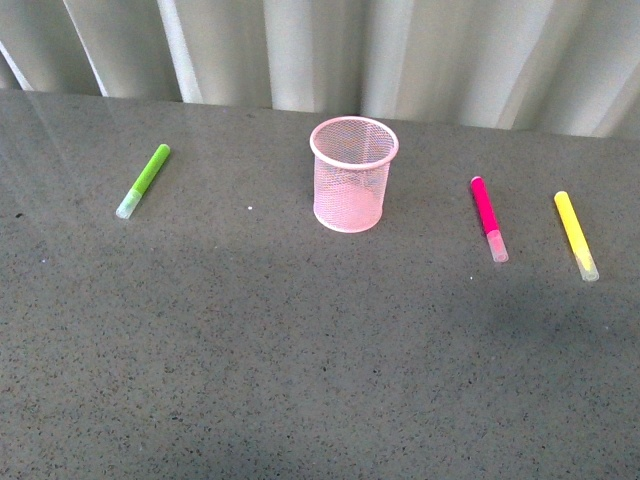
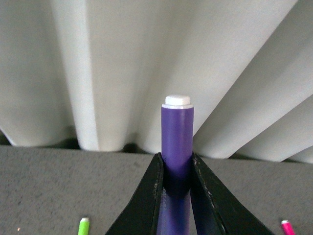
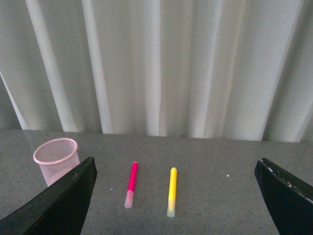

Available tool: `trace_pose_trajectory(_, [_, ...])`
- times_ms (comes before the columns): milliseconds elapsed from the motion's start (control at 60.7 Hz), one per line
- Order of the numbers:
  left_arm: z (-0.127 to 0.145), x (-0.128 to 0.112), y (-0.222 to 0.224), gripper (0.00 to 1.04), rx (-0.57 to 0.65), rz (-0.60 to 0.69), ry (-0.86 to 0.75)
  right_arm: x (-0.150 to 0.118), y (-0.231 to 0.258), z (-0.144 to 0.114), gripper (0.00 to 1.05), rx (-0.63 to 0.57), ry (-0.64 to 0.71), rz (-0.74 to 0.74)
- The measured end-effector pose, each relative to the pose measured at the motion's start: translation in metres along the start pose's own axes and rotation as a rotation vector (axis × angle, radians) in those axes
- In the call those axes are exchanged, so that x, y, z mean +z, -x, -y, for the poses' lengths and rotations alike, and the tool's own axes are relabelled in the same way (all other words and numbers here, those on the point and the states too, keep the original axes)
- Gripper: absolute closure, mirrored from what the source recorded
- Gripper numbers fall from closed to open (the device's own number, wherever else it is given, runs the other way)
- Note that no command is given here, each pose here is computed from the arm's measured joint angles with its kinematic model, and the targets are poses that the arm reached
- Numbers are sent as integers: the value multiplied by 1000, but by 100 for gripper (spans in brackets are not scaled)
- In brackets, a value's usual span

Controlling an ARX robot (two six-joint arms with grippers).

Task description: Insert purple and pink pens into pink cup

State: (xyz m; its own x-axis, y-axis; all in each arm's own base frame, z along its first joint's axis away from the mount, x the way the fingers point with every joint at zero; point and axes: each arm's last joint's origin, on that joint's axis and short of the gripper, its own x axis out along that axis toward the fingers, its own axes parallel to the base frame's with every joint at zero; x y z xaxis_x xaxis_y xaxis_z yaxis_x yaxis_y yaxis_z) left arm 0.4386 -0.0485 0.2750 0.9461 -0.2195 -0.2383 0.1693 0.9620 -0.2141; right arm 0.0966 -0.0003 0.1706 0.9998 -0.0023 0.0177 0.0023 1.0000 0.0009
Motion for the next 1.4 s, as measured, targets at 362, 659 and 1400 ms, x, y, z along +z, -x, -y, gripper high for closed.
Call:
trace_pose_trajectory(362, [46,-58,-5,92,-135,168,124,0,0,0,7,0,0,0])
trace_pose_trajectory(659, [81,-110,-26,92,-219,257,308,0,0,0,7,0,0,0])
trace_pose_trajectory(1400, [65,-181,-67,92,-247,264,341,0,0,0,7,0,0,0])
